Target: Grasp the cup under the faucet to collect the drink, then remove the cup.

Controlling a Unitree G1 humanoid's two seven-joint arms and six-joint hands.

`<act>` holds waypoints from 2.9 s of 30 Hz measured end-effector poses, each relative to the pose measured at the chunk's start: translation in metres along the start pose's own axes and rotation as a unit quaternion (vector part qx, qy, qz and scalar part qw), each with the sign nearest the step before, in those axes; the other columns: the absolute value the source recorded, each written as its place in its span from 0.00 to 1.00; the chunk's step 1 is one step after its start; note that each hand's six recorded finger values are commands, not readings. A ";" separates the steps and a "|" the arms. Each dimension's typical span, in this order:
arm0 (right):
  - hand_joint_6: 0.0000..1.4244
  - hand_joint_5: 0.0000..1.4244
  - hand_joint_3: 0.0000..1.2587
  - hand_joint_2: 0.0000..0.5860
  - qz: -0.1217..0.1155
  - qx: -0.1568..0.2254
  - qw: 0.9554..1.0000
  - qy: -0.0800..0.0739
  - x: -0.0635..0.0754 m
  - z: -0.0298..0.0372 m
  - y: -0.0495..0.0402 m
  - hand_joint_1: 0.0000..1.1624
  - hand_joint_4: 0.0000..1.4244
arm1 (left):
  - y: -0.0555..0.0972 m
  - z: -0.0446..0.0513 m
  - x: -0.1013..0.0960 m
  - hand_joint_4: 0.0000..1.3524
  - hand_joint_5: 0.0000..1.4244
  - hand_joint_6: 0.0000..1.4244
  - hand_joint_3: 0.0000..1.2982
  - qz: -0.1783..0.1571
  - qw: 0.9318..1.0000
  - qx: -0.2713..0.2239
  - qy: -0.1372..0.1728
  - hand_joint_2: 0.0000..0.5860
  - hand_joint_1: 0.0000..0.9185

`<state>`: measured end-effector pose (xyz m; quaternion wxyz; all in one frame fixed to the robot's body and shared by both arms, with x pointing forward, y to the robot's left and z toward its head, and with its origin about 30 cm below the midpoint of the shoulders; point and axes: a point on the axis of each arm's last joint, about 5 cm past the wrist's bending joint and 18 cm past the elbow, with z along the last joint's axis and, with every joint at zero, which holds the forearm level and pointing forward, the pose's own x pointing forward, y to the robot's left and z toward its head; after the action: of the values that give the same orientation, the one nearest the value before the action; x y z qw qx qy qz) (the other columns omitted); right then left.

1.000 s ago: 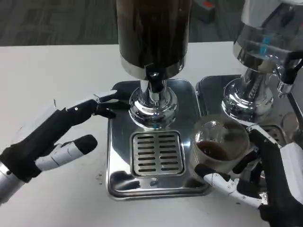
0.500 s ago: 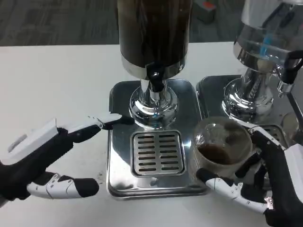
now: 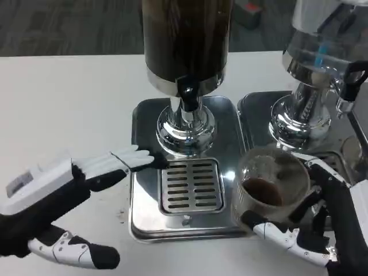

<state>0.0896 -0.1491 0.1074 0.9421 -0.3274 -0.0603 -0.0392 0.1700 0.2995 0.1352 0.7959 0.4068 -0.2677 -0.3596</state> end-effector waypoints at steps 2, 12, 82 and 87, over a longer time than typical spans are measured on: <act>0.86 0.64 0.47 0.32 0.002 -0.001 1.000 0.003 -0.001 -0.0006 -0.0006 0.75 0.48 | -0.001 0.0016 -0.001 0.06 0.06 0.16 0.13 -0.005 1.000 0.000 -0.002 0.16 0.00; 0.87 0.65 0.48 0.32 0.000 0.000 1.000 0.001 -0.005 0.0020 -0.0051 0.75 0.48 | -0.004 0.0085 -0.006 0.07 0.06 0.16 0.13 -0.036 0.999 0.005 -0.018 0.16 0.00; 0.88 0.66 0.49 0.31 0.004 0.001 1.000 0.010 -0.017 0.0028 -0.0098 0.77 0.49 | -0.009 0.0152 -0.018 0.08 0.07 0.16 0.14 -0.041 0.999 -0.015 -0.018 0.16 0.00; 0.88 0.66 0.49 0.30 0.004 0.001 1.000 0.009 -0.017 0.0028 -0.0099 0.77 0.50 | -0.009 0.0153 -0.018 0.08 0.07 0.15 0.14 -0.041 0.999 -0.016 -0.017 0.16 0.00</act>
<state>0.0718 -0.1545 0.1133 0.9432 -0.3260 -0.0502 -0.0384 0.1451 0.3029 0.1331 0.7820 0.3986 -0.2589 -0.4031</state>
